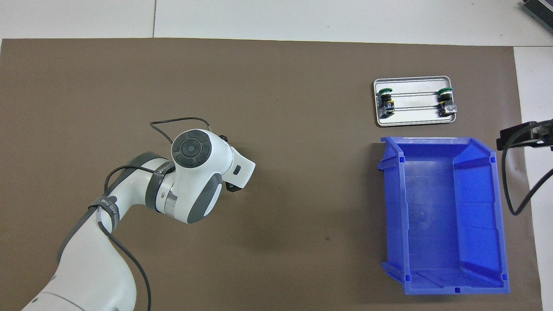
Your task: Place and press button with both arms
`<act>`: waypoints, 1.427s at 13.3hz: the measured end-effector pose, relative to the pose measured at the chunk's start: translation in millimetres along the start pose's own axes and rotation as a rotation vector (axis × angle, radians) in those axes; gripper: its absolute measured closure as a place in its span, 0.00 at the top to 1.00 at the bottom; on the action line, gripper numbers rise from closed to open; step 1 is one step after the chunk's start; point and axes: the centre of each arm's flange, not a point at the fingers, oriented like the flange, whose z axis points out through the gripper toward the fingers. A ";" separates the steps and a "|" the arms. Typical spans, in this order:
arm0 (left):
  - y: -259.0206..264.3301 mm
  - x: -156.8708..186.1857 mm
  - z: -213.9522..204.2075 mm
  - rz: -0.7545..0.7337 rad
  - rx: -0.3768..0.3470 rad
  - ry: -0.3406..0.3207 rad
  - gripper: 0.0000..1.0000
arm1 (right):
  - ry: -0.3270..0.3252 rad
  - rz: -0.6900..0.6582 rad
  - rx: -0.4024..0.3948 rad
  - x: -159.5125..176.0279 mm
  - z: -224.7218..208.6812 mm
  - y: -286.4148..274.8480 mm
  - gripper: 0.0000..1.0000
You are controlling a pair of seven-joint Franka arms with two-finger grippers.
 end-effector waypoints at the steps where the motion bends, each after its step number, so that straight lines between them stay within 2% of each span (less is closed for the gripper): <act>1: 0.9 1.8 1.9 0.003 0.003 0.003 0.98 | 0.000 0.002 0.007 -0.8 0.0 -2.3 1.00; 4: 2.5 4.7 3.5 0.009 0.009 0.008 0.96 | -0.001 0.028 0.043 -2.1 -0.4 -6.4 1.00; 9: 2.7 5.1 3.6 0.009 0.010 0.009 0.92 | -0.009 0.032 0.035 -2.9 0.7 -5.9 1.00; 10: 2.7 5.1 3.7 0.009 0.010 0.009 0.85 | -0.010 0.031 0.030 -2.9 1.0 -5.8 1.00; 11: 2.6 5.0 3.7 0.009 0.010 0.009 0.85 | -0.011 0.030 0.022 -2.9 1.5 -5.6 1.00; 13: 2.4 6.3 1.4 0.011 0.014 0.011 0.70 | -0.013 0.028 0.016 -3.0 2.7 -6.4 1.00; 14: 2.3 6.6 1.1 0.024 0.021 0.004 0.69 | -0.015 0.028 0.016 -3.0 3.3 -6.6 1.00; 17: 3.6 9.9 -1.2 0.065 0.044 -0.015 0.40 | -0.013 0.027 0.017 -3.6 2.4 -6.8 1.00; 19: 3.7 10.1 -1.2 0.067 0.045 -0.016 0.40 | -0.012 0.027 0.017 -3.9 1.8 -6.9 1.00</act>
